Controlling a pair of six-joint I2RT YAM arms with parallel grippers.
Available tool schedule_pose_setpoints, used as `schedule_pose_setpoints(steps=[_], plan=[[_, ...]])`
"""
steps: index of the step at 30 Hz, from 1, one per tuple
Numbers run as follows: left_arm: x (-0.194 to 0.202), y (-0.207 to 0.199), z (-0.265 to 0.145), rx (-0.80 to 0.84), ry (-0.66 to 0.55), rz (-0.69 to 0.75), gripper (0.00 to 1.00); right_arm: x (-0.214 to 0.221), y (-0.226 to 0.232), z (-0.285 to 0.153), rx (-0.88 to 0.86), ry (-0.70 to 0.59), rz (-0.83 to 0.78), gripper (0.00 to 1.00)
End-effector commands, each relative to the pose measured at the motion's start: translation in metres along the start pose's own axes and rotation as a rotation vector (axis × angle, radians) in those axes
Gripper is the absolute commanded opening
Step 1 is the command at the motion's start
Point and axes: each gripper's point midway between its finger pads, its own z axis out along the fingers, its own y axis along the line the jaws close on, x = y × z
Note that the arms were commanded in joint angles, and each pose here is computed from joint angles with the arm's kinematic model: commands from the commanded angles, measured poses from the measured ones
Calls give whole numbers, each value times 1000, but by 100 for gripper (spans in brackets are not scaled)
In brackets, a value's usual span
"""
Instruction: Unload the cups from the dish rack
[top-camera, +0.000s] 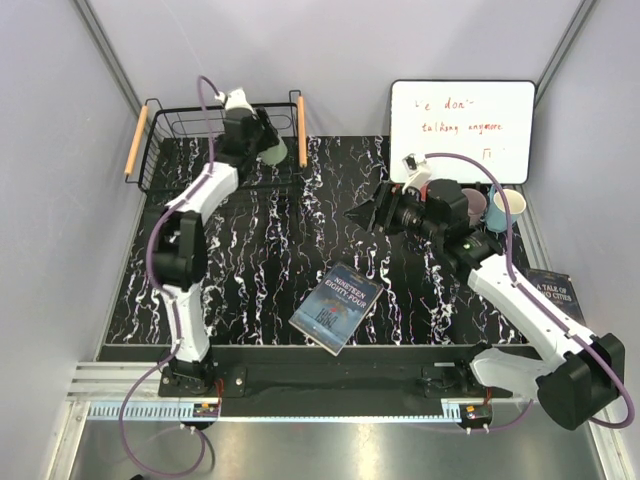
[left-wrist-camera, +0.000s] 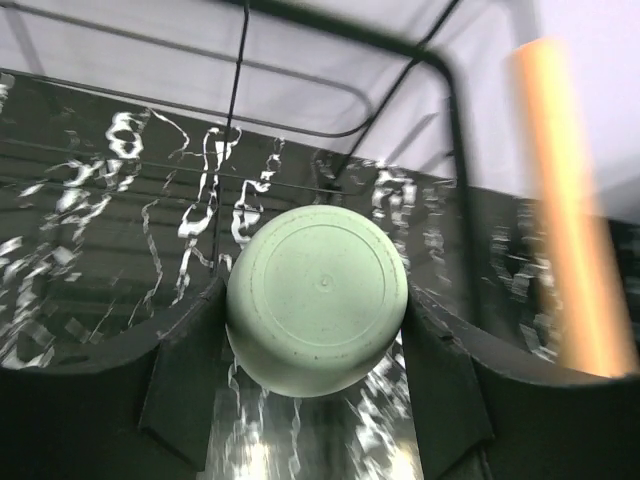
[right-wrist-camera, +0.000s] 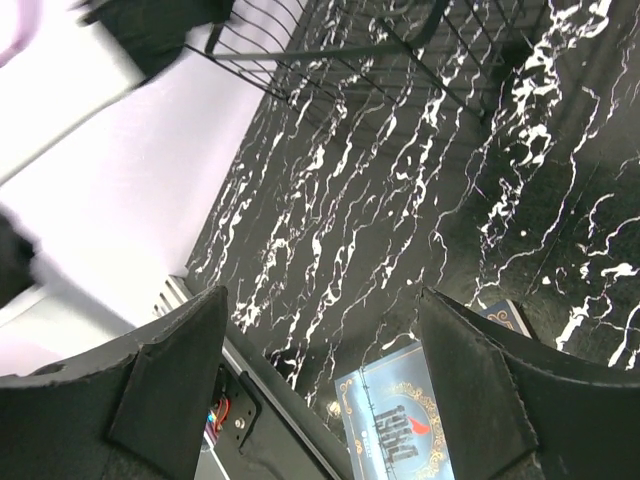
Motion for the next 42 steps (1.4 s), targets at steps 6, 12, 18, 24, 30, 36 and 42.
schedule_pose_setpoints(steps=[6, 12, 18, 24, 30, 36, 42], plan=[[-185, -87, -194, 421, -307, -190, 0, -38, 55, -21, -182, -147, -9, 86], [-163, -110, -287, 709, -271, -354, 0, -51, 86, -47, -290, -207, -17, 86], [-100, -112, -345, 947, -155, -538, 0, -49, 115, -65, -434, -190, -6, 86], [-65, -101, -377, 993, -133, -566, 0, -38, 119, -71, -487, -178, 41, 86], [-42, -102, -387, 1013, -100, -576, 0, -23, 119, -62, -507, -138, 76, 86], [-18, -119, -396, 1052, -38, -582, 0, -18, 121, -48, -513, -119, 76, 86], [7, -134, -402, 1073, 23, -574, 0, -20, 129, -35, -524, -108, 67, 85]])
